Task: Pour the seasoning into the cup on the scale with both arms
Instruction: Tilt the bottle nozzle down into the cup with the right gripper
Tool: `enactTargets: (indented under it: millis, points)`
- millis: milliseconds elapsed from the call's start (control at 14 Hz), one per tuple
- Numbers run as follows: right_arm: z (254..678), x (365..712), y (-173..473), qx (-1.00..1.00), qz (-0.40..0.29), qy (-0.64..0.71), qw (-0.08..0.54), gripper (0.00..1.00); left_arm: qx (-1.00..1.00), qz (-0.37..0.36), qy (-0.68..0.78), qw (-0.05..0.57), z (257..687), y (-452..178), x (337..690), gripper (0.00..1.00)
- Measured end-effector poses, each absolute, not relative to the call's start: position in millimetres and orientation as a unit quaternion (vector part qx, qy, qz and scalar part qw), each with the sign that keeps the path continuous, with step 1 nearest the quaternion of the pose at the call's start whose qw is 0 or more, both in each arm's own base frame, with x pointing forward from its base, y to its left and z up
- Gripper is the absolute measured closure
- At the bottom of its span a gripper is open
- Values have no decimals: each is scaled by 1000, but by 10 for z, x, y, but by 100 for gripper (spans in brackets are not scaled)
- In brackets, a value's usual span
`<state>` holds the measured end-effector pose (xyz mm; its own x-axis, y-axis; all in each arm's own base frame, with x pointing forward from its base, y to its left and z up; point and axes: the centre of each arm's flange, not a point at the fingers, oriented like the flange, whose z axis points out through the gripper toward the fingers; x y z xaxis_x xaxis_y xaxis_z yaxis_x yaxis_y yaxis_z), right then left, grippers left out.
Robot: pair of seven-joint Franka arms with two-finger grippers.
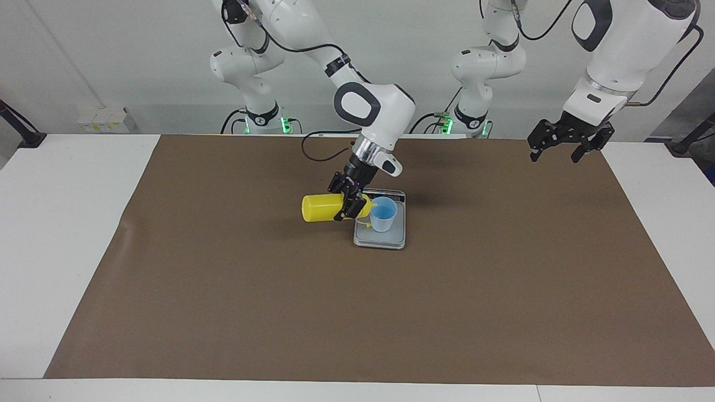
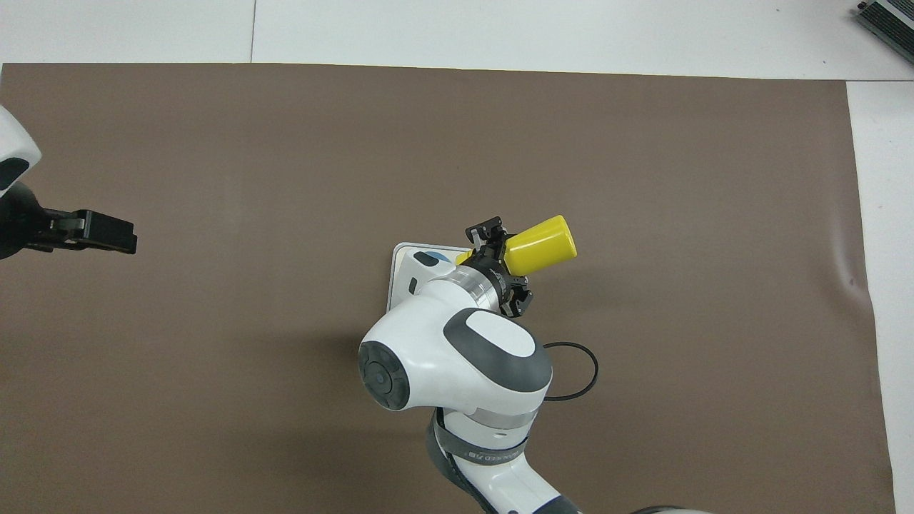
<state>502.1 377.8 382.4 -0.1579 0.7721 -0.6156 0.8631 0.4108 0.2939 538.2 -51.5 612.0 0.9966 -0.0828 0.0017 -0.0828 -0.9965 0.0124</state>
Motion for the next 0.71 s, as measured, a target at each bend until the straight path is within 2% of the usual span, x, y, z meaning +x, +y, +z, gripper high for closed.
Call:
enactTargets:
  millis: [714]
  points:
    - [3863,5097,3711,546,-61,753,362,54,999,1,-41,6,6120,-515,5382,0]
